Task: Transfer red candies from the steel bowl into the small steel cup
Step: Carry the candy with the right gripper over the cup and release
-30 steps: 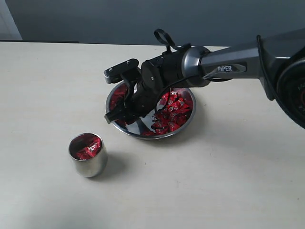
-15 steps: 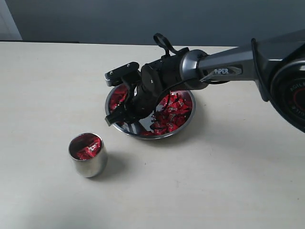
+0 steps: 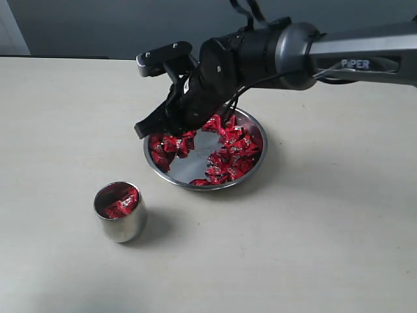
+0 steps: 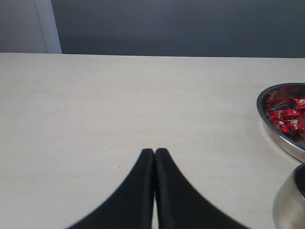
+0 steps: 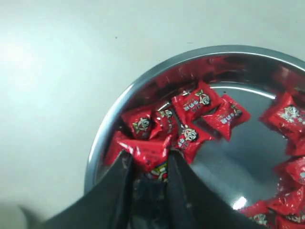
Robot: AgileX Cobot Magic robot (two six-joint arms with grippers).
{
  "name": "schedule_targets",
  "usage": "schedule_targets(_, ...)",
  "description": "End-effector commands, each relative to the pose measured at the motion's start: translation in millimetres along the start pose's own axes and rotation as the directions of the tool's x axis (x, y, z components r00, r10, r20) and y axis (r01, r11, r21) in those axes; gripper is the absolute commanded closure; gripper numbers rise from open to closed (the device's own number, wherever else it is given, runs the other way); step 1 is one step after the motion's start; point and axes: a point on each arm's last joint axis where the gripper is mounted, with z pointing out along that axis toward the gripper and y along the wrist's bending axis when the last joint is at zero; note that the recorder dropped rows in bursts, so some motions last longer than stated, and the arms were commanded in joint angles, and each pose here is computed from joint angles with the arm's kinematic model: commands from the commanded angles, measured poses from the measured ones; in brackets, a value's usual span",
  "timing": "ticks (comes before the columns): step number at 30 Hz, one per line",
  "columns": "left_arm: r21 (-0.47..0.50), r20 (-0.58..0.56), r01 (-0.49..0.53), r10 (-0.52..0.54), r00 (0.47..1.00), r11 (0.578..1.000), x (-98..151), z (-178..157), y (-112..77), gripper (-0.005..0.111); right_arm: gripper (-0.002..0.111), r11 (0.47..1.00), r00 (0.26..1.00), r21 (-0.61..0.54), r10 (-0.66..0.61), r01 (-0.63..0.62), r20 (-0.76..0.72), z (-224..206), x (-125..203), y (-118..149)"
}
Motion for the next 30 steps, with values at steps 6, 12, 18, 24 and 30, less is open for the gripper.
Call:
schedule_targets(6, 0.005, 0.002, 0.001, -0.001, 1.0, 1.0, 1.1, 0.0, -0.3, 0.106, 0.109, 0.991, 0.996, -0.123, -0.065, 0.058, -0.053, -42.3, -1.4, 41.0)
schedule_targets(12, 0.005, 0.002, 0.001, -0.001, 1.0, 1.0, 1.1, 0.0, -0.3, 0.106, 0.109, 0.958, 0.976, -0.224, -0.204, 0.182, -0.081, -45.3, 11.5, 90.4)
schedule_targets(18, 0.005, 0.002, 0.001, -0.001, 1.0, 1.0, 1.1, 0.0, -0.3, 0.106, 0.109, 0.94, 0.963, -0.256, -0.254, 0.225, -0.086, -47.1, 18.6, 112.7)
schedule_targets(24, 0.005, 0.002, 0.001, -0.001, 1.0, 1.0, 1.1, 0.0, -0.3, 0.106, 0.109, 0.936, 0.948, -0.259, -0.283, 0.238, -0.149, -46.3, 24.9, 111.2)
schedule_targets(30, 0.005, 0.002, 0.001, -0.001, 1.0, 1.0, 1.1, 0.0, -0.3, 0.106, 0.088, 0.931, 0.945, -0.256, -0.301, 0.262, -0.128, -46.0, 23.5, 110.9)
